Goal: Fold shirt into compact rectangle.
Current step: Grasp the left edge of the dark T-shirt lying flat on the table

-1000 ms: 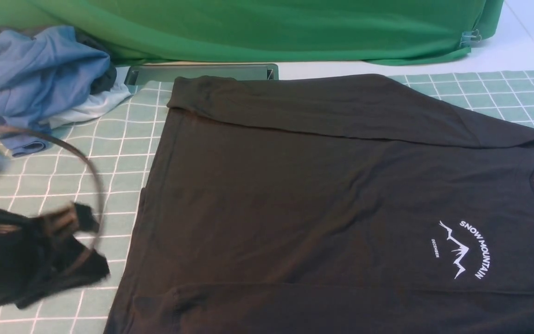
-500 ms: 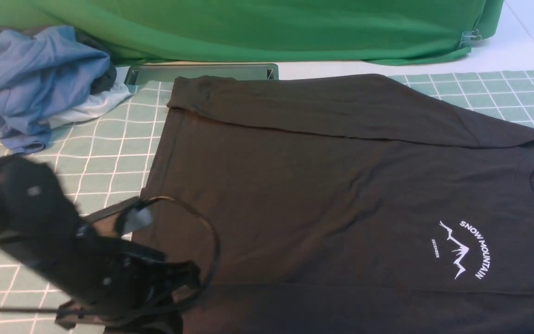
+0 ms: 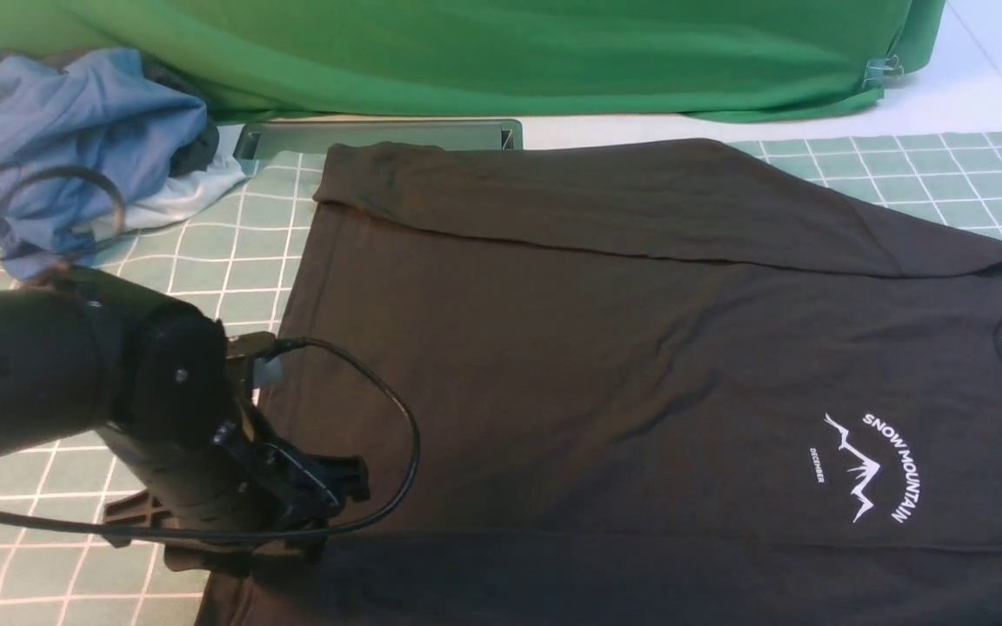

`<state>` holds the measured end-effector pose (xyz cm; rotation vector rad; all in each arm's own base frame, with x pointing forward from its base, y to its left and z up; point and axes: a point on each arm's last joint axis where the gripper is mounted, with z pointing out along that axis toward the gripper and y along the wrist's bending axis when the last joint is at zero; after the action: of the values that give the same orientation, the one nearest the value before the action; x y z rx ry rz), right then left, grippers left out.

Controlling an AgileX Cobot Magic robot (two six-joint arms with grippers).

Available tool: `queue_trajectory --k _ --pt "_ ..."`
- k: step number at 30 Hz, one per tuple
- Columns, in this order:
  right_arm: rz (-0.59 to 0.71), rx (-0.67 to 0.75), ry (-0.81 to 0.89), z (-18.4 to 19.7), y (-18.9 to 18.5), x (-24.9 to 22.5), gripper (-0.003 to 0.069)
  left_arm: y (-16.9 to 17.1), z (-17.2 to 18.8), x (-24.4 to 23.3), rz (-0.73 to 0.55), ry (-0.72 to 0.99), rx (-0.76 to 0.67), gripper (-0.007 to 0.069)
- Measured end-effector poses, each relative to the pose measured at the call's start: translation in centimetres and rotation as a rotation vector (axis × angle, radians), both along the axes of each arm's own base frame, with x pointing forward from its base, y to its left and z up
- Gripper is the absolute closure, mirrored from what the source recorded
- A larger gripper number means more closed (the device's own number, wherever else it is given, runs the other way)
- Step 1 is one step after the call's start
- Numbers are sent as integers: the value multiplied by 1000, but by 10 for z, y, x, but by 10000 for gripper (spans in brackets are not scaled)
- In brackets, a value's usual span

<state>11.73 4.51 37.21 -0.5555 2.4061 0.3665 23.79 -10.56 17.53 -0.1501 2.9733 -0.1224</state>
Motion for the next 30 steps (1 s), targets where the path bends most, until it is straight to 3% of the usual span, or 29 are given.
queue_trajectory --k 15,22,26,30 --pt "-1 2 -4 0 0 0 620 4 -12 -2 -26 80 74 214" --pt "-1 2 -4 0 0 0 610 0 -15 0 -2 89 36 217" --pt "-1 2 -4 0 0 0 603 -4 -16 0 3 106 1 265" --pt "-1 2 -4 0 0 0 595 -6 -16 -1 3 113 -22 372"
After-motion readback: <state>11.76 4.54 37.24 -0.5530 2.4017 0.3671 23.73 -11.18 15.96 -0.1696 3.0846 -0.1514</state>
